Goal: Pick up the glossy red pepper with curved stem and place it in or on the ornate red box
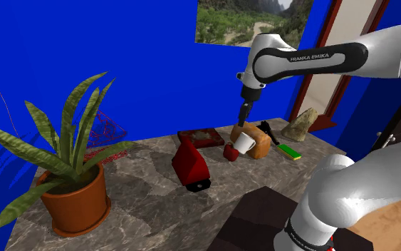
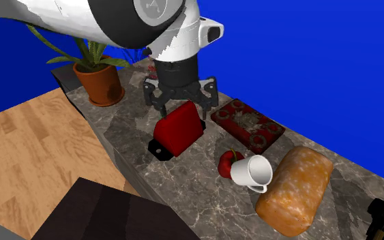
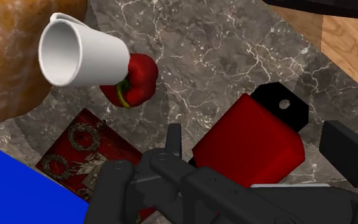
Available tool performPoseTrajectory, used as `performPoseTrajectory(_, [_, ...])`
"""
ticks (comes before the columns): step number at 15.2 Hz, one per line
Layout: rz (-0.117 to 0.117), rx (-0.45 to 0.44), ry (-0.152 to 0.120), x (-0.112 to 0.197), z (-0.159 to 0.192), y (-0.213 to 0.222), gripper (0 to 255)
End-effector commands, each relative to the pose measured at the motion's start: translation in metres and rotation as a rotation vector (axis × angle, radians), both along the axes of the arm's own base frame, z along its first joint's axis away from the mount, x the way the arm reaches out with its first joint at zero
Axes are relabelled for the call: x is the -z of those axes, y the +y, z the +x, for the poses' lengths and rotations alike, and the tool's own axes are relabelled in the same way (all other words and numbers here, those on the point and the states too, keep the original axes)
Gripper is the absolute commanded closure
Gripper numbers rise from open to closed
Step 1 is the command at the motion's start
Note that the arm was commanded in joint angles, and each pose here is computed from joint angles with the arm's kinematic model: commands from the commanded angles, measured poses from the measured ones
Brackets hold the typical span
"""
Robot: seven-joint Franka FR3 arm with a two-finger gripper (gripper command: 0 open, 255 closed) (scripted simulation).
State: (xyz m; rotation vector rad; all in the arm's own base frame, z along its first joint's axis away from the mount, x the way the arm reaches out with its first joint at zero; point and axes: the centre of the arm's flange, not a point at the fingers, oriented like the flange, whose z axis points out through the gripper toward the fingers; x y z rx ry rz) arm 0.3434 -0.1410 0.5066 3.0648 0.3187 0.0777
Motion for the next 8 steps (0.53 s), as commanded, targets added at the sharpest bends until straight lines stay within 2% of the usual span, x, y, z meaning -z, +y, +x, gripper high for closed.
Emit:
performPoseTrajectory(1, [0.009, -0.015, 0.004, 0.019, 0.008, -0.02, 0])
performPoseTrajectory(8, [0.043, -0.066, 0.022, 0.083, 0.037, -0.086, 0])
